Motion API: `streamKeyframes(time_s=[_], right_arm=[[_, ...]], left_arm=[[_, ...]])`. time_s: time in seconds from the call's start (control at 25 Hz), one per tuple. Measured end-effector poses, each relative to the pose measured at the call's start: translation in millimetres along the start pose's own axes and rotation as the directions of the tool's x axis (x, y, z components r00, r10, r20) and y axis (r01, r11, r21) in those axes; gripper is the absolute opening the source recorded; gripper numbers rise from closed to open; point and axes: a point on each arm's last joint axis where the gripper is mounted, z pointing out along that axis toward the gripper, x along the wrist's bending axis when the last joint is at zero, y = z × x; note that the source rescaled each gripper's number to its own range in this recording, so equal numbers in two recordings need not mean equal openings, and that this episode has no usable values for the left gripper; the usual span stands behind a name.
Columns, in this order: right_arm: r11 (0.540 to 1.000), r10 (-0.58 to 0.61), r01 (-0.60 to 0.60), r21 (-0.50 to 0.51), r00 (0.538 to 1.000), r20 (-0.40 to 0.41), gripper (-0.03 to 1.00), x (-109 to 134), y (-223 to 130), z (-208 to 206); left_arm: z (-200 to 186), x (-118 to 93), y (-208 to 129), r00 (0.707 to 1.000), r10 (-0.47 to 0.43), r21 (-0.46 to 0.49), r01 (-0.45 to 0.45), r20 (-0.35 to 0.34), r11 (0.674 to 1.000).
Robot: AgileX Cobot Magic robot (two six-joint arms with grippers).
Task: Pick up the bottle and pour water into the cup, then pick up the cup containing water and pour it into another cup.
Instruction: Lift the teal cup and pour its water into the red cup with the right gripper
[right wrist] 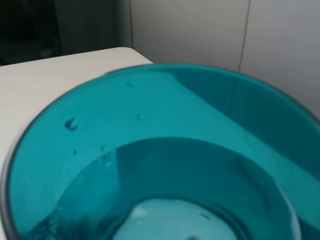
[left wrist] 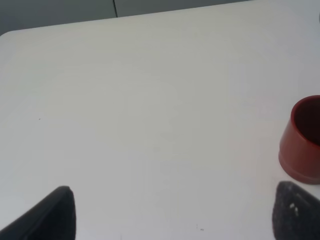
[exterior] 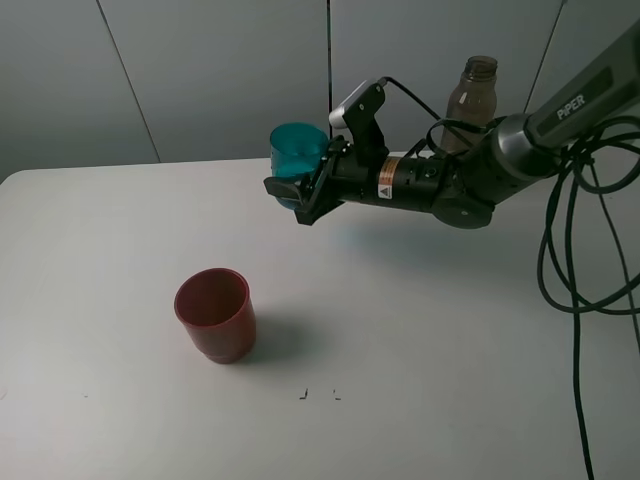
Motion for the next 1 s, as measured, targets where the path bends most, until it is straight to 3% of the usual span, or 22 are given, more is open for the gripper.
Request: streamKeyframes(time_s=[0.28, 0.76, 1.0], right_arm=[[1.0, -0.008, 0.008, -0.01, 1.0, -0.008, 0.04, 8.1, 11.8, -12.9], [0.995, -0.059, 0.06, 0.074, 0.998, -0.024, 0.04, 17.5, -0.7, -18.2], [0.97, -0.172, 0.177, 0.166, 0.984, -0.048, 0.04, 44.1, 0.2, -3.8]], left_arm=[[0.0, 0.0, 0.0, 1.0, 0.0, 0.0, 0.0, 0.0, 1.0], [0.0, 0.0, 0.0, 1.0, -0.007, 0.0, 0.007, 0.0, 1.0], [0.0, 0.0, 0.0, 1.0, -0.007, 0.0, 0.007, 0.0, 1.0]])
